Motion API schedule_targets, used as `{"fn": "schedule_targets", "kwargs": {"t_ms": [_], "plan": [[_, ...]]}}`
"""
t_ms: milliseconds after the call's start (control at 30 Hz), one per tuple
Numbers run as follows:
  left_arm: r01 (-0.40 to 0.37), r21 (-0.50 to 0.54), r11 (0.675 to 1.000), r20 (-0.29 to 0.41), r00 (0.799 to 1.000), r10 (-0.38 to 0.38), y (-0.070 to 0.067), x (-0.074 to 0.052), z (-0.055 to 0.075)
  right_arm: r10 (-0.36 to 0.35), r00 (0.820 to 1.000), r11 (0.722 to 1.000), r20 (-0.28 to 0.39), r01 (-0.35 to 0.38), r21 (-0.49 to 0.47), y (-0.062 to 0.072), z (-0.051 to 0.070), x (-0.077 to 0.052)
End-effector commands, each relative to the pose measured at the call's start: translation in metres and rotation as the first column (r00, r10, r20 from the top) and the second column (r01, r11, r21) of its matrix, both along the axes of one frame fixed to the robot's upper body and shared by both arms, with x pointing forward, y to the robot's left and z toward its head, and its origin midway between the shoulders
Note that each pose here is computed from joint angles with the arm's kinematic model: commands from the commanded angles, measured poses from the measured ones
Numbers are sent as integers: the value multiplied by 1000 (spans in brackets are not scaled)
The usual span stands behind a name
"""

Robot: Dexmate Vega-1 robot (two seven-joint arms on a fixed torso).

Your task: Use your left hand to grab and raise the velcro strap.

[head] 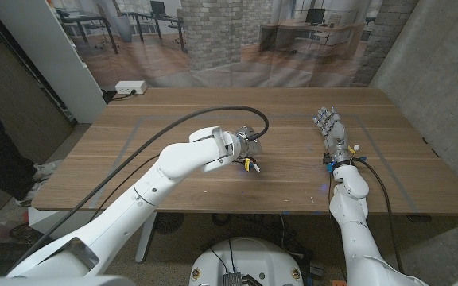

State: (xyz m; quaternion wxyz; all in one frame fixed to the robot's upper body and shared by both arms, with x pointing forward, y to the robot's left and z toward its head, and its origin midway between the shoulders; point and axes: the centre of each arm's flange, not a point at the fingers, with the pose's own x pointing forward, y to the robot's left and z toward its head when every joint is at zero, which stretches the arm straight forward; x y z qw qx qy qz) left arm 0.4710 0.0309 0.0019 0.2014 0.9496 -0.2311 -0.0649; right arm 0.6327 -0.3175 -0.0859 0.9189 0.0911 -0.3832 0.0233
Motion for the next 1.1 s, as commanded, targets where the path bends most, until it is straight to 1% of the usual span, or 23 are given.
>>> {"fn": "schedule_targets", "kwargs": {"t_ms": [33,367,433,600,633,800,867,1100], "plan": [[99,-37,994,137,986,-93,5,-9,2,-6,1000,1000,1,6,-5,0,0,-2],[173,-91,981,223,963,-149,12,-16,5,-8,1000,1000,0,8,-14,2,0,-6],[203,-86,975,268,948,-173,14,-18,5,-8,1000,1000,1,8,-15,3,0,-6],[243,-101,965,341,919,-196,20,-23,4,-11,1000,1000,3,11,-23,5,0,-9],[245,-102,964,343,919,-197,20,-23,4,-11,1000,1000,3,11,-23,5,0,-9],[279,-132,951,387,898,-210,27,-24,4,-16,1000,999,3,16,-31,7,1,-13],[278,-137,951,392,897,-206,28,-24,4,-17,1000,999,3,17,-32,8,1,-13],[334,-179,925,448,865,-226,38,-25,2,-25,1000,999,3,25,-41,12,1,-18]]}}
